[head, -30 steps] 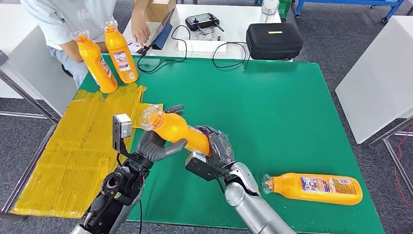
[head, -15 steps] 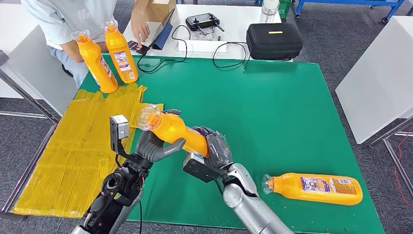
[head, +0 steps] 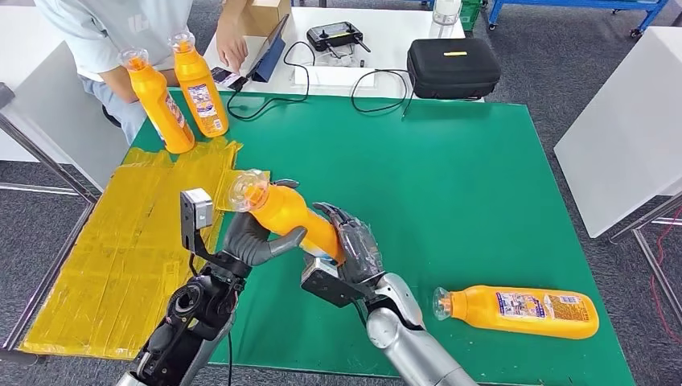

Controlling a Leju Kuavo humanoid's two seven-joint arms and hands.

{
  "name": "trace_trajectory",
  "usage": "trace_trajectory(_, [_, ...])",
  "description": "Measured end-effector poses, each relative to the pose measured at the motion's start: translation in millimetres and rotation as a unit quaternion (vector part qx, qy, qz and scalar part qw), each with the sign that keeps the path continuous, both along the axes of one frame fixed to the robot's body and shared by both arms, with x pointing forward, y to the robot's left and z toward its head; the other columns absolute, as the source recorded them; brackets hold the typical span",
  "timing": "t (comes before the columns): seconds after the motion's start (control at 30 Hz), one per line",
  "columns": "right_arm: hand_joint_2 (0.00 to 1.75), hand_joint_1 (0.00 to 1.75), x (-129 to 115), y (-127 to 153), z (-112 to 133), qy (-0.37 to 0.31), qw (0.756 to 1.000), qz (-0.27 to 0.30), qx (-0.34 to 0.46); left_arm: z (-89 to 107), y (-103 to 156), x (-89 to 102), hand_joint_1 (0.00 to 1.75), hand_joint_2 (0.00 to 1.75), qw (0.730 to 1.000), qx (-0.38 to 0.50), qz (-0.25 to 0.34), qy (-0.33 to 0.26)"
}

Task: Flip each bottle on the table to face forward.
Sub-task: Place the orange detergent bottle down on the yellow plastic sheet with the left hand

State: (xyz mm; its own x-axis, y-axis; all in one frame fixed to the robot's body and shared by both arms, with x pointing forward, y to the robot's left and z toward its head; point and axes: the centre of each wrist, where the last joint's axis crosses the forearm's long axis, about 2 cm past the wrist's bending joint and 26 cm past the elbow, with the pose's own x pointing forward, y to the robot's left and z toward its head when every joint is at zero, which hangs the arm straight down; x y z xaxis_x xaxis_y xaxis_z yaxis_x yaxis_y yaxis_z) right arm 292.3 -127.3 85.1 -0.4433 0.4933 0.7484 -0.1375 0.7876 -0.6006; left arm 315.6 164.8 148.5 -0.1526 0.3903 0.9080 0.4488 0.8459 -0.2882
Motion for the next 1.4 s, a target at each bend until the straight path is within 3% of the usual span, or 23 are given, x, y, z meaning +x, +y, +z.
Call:
trace_trajectory(0.23, [1.75,0.0,-12.8,-10.0,10.2,0.018,0.996,-0.002,0.088,-1.2,26.2,-1.5,1.75,1.75,0.992,0.066,0.104,-0.037])
trace_trajectory(0.37, [1.75,0.0,-26.5,-21.9,16.5,0.031,0.99,-0.008,0.14,-3.7,47.3,-4.5,1.75,1.75,0.955,0.181,0.215,-0.091])
trace_trajectory(0.5, [1.75,0.0,-42.2,-37.6,26.6,0.037,0.981,-0.002,0.189,-7.3,74.6,-10.1,1.75,1.75,0.909,0.29,0.271,-0.128])
trace_trajectory(0.57, [1.75,0.0,-49.3,-44.9,33.8,0.025,0.98,-0.006,0.199,-7.4,86.5,-12.8,1.75,1.75,0.861,0.377,0.307,-0.15])
trace_trajectory(0.73, [1.75,0.0,-58.3,-61.1,49.7,-0.005,0.979,-0.025,0.2,-4.0,112.6,-12.2,1.75,1.75,0.662,0.618,0.376,-0.194])
trace_trajectory(0.8, [1.75,0.0,-59.7,-65.3,53.7,-0.012,0.979,-0.029,0.201,-4.3,122.2,-10.0,1.75,1.75,0.617,0.662,0.379,-0.192])
trace_trajectory(1.13, [1.75,0.0,-60.5,-74.6,64.9,-0.027,0.978,-0.033,0.203,-9.8,151.0,7.8,1.75,1.75,0.538,0.754,0.344,-0.155])
trace_trajectory(1.27, [1.75,0.0,-59.7,-73.2,66.2,-0.021,0.979,-0.024,0.201,-23.9,163.9,19.1,1.75,1.75,0.529,0.788,0.293,-0.119])
trace_trajectory(1.4, [1.75,0.0,-57.2,-72.2,66.9,-0.019,0.98,-0.016,0.198,-41.2,172.7,24.3,1.75,1.75,0.541,0.796,0.255,-0.091])
